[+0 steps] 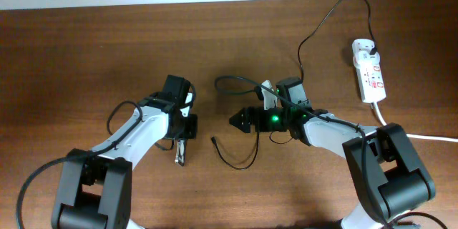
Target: Plug charger to phone and switch on socket
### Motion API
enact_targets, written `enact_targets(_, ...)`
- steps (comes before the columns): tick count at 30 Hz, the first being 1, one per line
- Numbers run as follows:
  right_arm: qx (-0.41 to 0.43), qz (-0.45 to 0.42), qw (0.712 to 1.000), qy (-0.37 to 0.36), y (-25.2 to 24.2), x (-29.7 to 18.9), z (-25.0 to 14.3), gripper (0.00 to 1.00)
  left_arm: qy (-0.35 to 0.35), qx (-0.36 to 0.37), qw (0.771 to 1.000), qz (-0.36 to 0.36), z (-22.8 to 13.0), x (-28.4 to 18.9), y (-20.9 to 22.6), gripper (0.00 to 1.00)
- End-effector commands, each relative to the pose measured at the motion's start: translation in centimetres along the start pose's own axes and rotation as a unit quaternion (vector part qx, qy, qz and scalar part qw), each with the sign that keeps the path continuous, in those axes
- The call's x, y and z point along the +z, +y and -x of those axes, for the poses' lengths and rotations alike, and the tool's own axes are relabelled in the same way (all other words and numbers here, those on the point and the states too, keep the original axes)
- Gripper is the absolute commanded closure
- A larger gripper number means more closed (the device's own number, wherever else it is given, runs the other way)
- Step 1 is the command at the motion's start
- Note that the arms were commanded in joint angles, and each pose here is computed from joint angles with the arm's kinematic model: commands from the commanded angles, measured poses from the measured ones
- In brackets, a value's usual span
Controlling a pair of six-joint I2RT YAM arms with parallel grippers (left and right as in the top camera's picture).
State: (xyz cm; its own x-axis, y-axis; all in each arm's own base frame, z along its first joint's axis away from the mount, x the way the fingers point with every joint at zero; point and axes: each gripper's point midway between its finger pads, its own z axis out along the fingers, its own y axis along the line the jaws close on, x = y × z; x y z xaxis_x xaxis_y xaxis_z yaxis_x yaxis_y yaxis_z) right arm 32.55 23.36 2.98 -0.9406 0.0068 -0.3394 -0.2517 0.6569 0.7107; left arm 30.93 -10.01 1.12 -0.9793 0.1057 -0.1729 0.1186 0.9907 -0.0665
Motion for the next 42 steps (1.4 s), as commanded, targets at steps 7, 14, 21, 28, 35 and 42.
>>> enact_targets(7, -0.008, -0.006, 1.000, 0.001, 0.2, -0.2, -0.1, 0.01, -0.060, -0.043, 0.954, -0.289, 4.9, -5.6, -5.0, 1.00)
enact_targets(14, -0.006, -0.007, 1.000, 0.003, 0.1, -0.2, -0.2, 0.01, -0.147, -0.043, 0.898, -0.413, 8.7, -9.9, -3.5, 1.00)
enact_targets(21, -0.017, -0.008, 1.000, 0.005, 0.1, -0.2, -0.3, 0.01, -0.249, 0.153, 0.813, -0.504, 8.1, -14.3, -5.8, 1.00)
enact_targets(28, -0.034, -0.003, 0.999, 0.007, 1.5, -0.6, 0.5, 0.01, -0.259, 0.167, 0.814, -0.492, 8.3, -14.1, -5.7, 1.00)
enact_targets(35, -0.088, -0.151, 0.983, 0.062, 4.4, -1.8, -0.4, 0.01, -0.213, 0.026, 0.891, -0.401, 10.3, -10.7, -2.9, 1.00)
enact_targets(42, -0.163, -0.229, 0.957, 0.077, 5.7, -0.4, -3.1, 0.01, -0.205, -0.062, 0.898, -0.385, 10.5, -10.2, 0.9, 1.00)
